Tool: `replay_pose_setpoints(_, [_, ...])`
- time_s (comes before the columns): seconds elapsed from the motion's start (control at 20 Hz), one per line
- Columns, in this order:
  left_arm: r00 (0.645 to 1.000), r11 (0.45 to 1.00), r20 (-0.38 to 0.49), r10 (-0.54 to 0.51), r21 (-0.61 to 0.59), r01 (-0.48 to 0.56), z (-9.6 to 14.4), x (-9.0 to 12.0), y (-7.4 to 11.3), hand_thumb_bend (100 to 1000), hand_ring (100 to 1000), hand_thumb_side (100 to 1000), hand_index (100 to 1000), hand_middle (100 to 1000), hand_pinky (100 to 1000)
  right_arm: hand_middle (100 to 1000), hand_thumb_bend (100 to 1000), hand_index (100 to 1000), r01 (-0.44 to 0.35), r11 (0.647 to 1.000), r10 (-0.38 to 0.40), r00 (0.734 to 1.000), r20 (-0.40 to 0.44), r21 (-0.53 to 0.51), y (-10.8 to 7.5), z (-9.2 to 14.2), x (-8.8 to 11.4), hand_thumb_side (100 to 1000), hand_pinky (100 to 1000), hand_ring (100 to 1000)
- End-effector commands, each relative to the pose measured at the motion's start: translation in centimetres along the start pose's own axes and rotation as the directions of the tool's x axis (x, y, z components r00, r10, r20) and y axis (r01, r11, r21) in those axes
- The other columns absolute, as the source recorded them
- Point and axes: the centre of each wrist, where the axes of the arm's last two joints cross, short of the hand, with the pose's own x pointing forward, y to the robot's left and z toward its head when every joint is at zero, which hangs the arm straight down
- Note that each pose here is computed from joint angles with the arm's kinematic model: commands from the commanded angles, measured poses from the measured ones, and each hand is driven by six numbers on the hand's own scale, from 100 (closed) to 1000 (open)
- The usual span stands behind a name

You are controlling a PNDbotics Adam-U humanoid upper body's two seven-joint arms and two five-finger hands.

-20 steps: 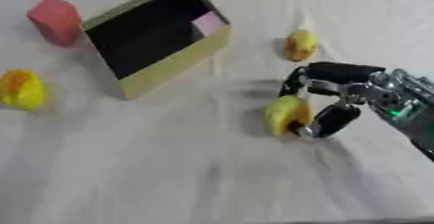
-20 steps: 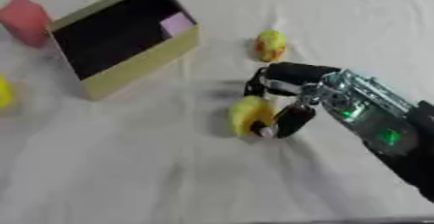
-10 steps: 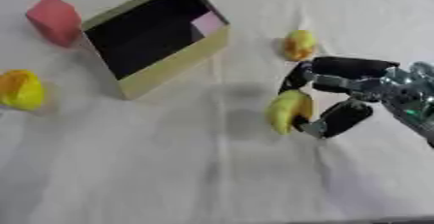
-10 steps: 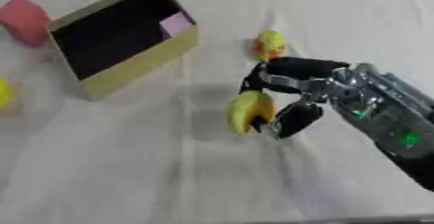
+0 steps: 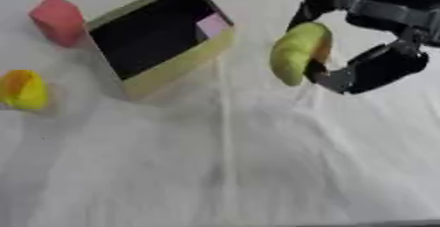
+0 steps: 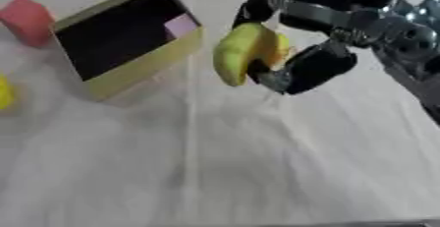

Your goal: Pick up objects on the table and place them in the box.

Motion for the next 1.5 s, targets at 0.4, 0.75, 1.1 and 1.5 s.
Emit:
replay_pose_setpoints(0.4, [0.998, 0.999, 0.061, 0.018, -0.044, -0.015, -1.5, 0.9, -0.3, 446, 677, 538, 811, 707, 699, 543, 100, 698, 0.002, 0.997, -0.001, 1.0, 0.008, -0.073, -3.2, -5.0, -1.0, 100, 816, 734])
replay_pose_setpoints(0.75, [0.995, 0.998, 0.092, 0.043, -0.057, -0.038, -2.3, 1.3, -0.8, 449, 678, 536, 811, 708, 699, 549, 100, 701, 0.0, 0.985, -0.001, 1.0, -0.002, -0.175, -4.1, -8.4, -1.9, 100, 816, 739])
replay_pose_setpoints(1.1, [0.99, 0.996, 0.121, 0.069, -0.067, -0.061, -3.2, 1.6, -1.3, 452, 678, 533, 811, 708, 699, 570, 100, 720, -0.015, 0.98, 0.01, 1.0, -0.029, -0.2, -2.7, -11.3, -3.8, 100, 826, 757])
replay_pose_setpoints(1.5, [0.988, 0.995, 0.132, 0.08, -0.065, -0.072, -3.5, 1.8, -1.5, 453, 677, 533, 811, 708, 700, 605, 159, 751, -0.041, 0.988, 0.031, 0.997, -0.07, -0.146, 0.3, -13.8, -6.9, 100, 837, 786])
